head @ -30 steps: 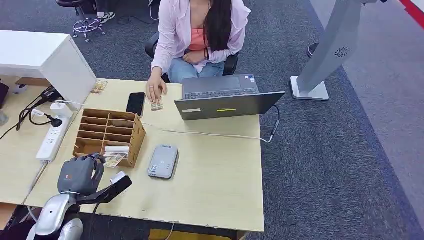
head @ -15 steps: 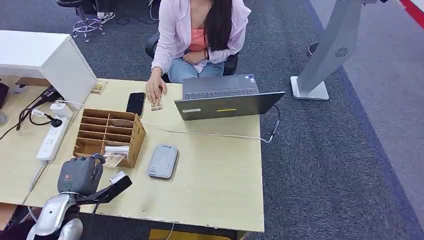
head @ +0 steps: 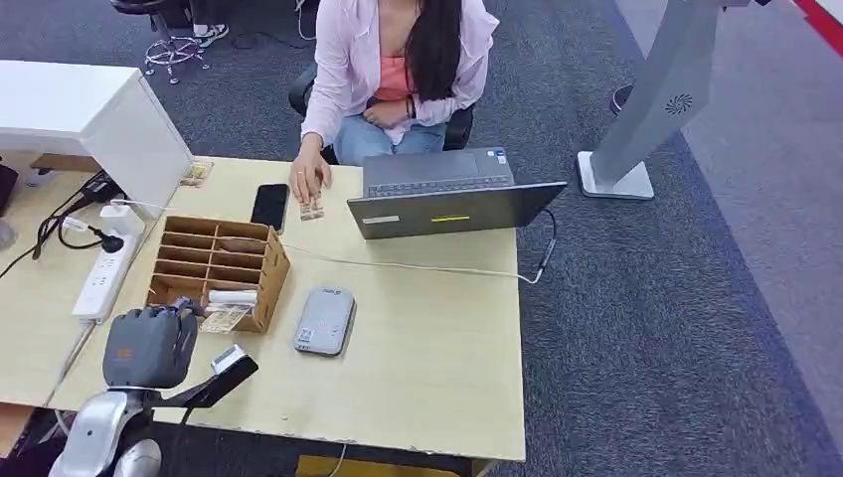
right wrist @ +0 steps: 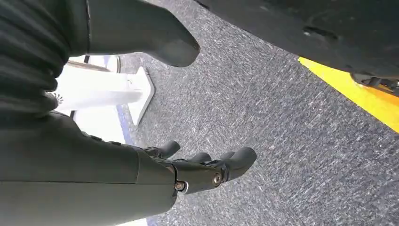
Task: Pass the card to the sensor for recognition and then transmit it.
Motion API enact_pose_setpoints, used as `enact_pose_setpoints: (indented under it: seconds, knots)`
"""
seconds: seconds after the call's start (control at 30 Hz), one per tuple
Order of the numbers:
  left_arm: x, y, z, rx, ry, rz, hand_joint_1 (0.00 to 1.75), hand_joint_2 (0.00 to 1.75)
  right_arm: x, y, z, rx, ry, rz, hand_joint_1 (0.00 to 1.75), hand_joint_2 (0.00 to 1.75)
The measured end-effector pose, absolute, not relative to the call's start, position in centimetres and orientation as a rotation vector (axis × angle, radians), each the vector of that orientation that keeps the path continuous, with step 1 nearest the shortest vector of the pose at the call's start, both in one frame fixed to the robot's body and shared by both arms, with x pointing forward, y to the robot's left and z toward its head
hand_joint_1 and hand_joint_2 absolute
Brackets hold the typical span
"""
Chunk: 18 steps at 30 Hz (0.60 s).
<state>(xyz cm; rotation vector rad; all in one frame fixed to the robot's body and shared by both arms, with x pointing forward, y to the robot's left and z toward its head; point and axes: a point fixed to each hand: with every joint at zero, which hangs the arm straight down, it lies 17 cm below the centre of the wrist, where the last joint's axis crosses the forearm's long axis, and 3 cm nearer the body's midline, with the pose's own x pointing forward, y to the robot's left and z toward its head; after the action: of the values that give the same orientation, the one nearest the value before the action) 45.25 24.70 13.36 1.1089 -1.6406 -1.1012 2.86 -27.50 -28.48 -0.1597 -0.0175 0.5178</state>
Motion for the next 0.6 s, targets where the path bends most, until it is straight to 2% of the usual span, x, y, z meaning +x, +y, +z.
enact_pose_setpoints:
  seconds: [0.37, 0.4, 0.6]
  knots:
    - [43.0, 23.1, 18.2, 1.169, -1.812, -1.031, 1.75, 1.75, 2.9, -27.6, -28.5, -0.168, -0.016, 0.511, 0.0, 1.75]
    - [42.8, 22.9, 18.6, 1.172, -1.821, -1.027, 0.0, 1.75, 2.9, -27.6, -28.5, -0.168, -0.016, 0.509, 0.0, 1.75]
    - [43.2, 23.2, 17.6, 1.147, -1.754, -1.033, 0.0, 1.75, 2.9, -27.6, -28.5, -0.167, -0.015, 0.505, 0.0, 1.75]
